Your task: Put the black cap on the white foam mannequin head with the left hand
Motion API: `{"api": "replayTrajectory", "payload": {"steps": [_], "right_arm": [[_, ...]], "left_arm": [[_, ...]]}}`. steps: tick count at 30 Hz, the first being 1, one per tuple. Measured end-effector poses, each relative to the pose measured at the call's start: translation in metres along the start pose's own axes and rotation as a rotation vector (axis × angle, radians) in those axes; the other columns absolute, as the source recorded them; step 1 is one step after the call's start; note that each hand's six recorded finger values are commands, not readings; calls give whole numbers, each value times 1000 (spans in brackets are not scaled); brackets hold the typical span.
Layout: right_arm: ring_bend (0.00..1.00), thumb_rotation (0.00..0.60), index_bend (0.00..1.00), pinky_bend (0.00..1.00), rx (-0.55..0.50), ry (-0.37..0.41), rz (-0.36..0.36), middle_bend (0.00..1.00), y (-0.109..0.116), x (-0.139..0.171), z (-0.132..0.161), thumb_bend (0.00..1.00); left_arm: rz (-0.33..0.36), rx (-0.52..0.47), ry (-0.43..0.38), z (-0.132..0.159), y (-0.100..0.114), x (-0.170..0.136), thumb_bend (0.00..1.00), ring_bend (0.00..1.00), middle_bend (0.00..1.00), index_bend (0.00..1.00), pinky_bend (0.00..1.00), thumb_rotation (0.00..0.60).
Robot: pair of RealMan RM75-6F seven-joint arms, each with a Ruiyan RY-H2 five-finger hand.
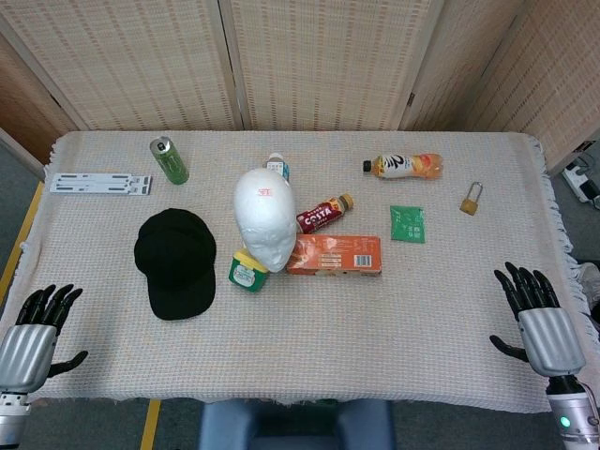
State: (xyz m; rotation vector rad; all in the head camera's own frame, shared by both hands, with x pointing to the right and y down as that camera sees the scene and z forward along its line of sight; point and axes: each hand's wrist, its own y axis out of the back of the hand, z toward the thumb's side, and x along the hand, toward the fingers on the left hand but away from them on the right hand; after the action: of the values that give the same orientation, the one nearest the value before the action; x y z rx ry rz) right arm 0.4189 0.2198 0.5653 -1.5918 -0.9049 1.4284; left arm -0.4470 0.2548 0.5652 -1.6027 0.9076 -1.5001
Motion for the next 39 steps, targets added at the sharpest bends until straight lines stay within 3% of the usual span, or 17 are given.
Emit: {"api": "replayTrajectory", "payload": {"steps": [5, 7, 9, 12, 15, 17, 21, 27, 39], "right_arm": [[0, 600, 0, 0, -1, -1, -2, 0, 0, -1, 0, 4], [0, 600, 0, 0, -4, -2, -1, 0, 0, -1, 0, 4], [0, 600, 0, 0, -6, -3, -3, 0, 1, -1, 0, 4], [0, 600, 0, 0, -2, -3, -3, 0, 1, 1, 0, 5], [0, 600, 0, 0, -2, -1, 5, 0, 0, 2, 1, 4], [0, 600, 0, 0, -3, 5, 4, 0, 0, 3, 3, 4], [0, 600, 0, 0, 2, 8, 6, 0, -1, 2, 5, 5], [0, 600, 0, 0, 17, -10, 40, 0, -7, 1, 0, 4], [0, 600, 0, 0, 14, -47, 98, 0, -10, 0, -8, 3]], "left_arm": [[-26, -13, -14, 5, -10, -3, 101, 5, 148, 134, 137, 600], [-29, -39, -29, 9, -14, -6, 101, 55, 221, 149, 204, 600], [-18, -79, -58, 16, -19, -11, 100, 187, 379, 197, 343, 600], [28, -120, -112, 27, -27, -18, 103, 502, 707, 349, 635, 600], [74, -140, -169, 36, -41, -22, 121, 744, 922, 442, 828, 600], [91, -147, -202, 41, -53, -23, 136, 869, 994, 485, 933, 600], [99, -143, -266, 55, -85, -17, 174, 989, 1000, 527, 1000, 600], [101, -122, -313, 76, -122, 4, 249, 1000, 1000, 496, 1000, 600], [182, -8, -328, 104, -149, 49, 328, 1000, 1000, 437, 1000, 600]]}}
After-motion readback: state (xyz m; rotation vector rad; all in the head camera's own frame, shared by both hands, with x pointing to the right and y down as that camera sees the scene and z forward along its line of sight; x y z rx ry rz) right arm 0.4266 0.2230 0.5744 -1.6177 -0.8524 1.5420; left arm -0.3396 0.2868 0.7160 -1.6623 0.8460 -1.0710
